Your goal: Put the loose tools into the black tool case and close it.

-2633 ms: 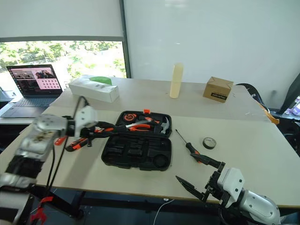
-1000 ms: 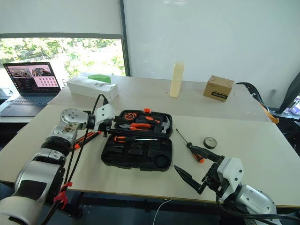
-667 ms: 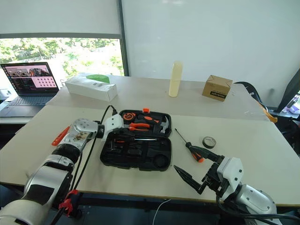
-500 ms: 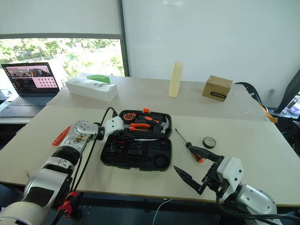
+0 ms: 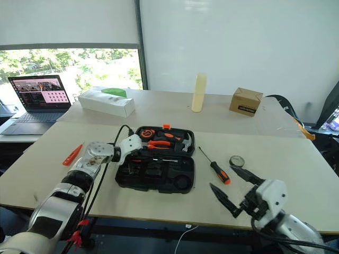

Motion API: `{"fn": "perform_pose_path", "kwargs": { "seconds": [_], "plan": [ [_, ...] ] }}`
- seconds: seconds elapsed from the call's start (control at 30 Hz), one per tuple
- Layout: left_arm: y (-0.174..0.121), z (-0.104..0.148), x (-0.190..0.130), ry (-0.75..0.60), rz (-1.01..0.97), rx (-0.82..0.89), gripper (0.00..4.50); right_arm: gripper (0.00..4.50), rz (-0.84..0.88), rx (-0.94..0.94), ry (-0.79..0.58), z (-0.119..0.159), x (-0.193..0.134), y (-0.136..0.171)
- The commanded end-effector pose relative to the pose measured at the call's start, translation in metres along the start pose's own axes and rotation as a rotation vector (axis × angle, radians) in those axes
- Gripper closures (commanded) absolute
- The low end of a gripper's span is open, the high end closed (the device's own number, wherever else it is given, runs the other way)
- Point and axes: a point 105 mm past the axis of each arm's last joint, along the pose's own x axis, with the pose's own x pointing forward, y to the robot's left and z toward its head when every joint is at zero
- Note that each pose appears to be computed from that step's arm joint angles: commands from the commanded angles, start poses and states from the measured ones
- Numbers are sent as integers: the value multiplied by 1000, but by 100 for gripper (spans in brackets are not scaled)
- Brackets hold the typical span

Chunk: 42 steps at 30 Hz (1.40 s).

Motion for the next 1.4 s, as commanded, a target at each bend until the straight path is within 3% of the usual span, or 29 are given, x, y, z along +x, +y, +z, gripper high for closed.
{"fn": "perform_pose_path", "kwargs": {
  "seconds": [0.03,0.17,0.37,0.47,0.63,0.8,0.83,0.97,1.03,1.23,1.33,1.4],
  "plan": [
    [3,21,-44,-217,-29,-26,331,0,-49,-7,83,-8,-27,-13],
    [-9,15,-97,-265,-75,-3,195,0,-79,-3,190,-21,-33,-25],
    [-30,2,-124,-245,-101,-87,4,0,48,-8,294,-17,30,-41],
    [-36,0,-126,-263,-81,-133,4,0,90,20,424,-23,67,-51],
    [-43,-1,-125,-273,-57,-149,4,0,117,16,645,-43,102,-60],
    [-50,4,-125,-281,-49,-128,0,131,126,-28,772,-60,111,-70],
    [-51,5,-125,-281,-48,-126,0,185,134,-33,778,-61,112,-70],
    [-55,7,-128,-280,-40,-121,0,306,138,-38,755,-54,114,-75],
    [-56,8,-130,-288,-33,-117,0,355,101,-39,675,-35,116,-84],
    [-55,10,-142,-311,43,-161,0,355,111,-231,542,31,111,-93],
    [-55,9,-145,-317,72,-180,0,355,255,-350,407,53,133,-67],
    [-59,4,-147,-308,86,-196,0,355,478,-397,316,56,156,-21]
  ]
}}
